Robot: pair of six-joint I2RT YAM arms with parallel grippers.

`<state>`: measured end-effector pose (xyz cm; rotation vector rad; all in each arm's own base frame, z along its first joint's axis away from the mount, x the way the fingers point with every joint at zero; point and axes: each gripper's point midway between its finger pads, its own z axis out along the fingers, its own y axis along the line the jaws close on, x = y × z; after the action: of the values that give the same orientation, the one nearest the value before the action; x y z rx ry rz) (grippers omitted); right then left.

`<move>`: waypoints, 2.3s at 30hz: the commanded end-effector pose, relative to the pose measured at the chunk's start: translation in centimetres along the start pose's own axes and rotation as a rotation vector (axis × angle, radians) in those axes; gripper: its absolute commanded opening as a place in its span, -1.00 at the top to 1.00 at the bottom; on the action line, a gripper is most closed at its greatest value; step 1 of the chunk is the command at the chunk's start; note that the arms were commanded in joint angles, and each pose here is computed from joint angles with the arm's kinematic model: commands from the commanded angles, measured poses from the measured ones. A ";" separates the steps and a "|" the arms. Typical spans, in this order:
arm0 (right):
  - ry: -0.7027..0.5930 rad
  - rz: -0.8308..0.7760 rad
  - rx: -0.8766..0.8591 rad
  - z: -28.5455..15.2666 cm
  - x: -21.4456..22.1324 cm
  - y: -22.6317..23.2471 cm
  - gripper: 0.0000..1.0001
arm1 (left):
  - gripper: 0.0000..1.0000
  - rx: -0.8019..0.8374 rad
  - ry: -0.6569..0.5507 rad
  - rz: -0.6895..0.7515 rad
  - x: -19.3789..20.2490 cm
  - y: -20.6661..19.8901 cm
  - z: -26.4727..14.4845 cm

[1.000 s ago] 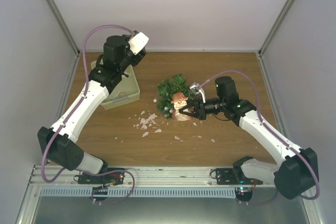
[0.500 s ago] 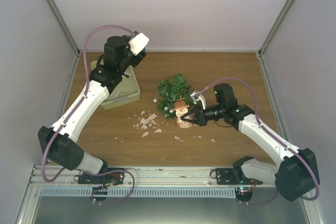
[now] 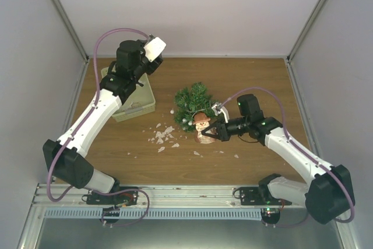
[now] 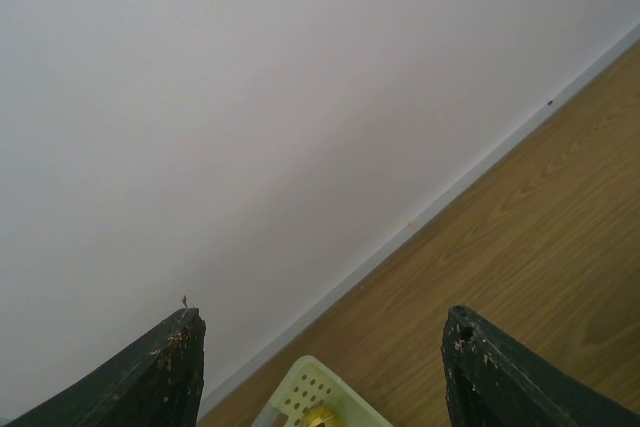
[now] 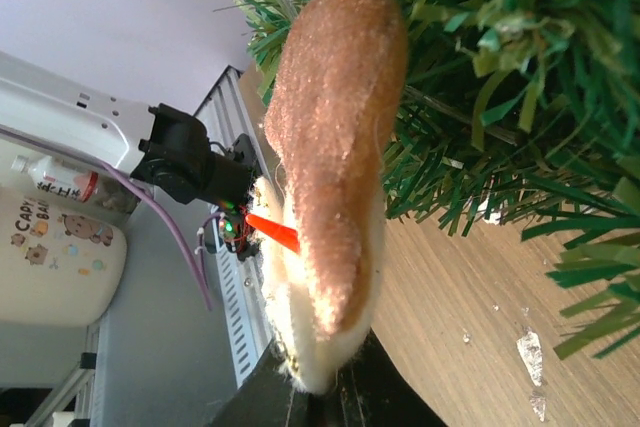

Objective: Decorate the small christmas tree

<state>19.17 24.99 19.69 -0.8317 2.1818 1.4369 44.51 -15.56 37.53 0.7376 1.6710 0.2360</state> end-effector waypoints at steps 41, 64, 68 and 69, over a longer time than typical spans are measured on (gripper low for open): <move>0.000 -0.078 0.154 -2.8 -0.4 1.7 0.95 | -0.31 0.009 -0.013 -0.017 0.0 -0.2 0.7; -0.079 -0.246 -0.004 -5.3 -4.3 8.8 0.97 | -0.42 0.018 -0.006 -0.020 0.3 -0.6 1.1; -0.061 -0.239 0.066 -5.2 -4.0 7.4 0.97 | -0.67 0.016 -0.007 -0.021 0.2 -0.5 1.0; -0.053 -0.236 0.078 -5.1 -3.8 7.0 0.96 | -0.74 0.016 -0.006 -0.022 0.3 -0.5 1.0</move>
<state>17.26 23.64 30.01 -0.9589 1.9643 1.2957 44.89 -16.00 36.61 0.7491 1.6882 0.2152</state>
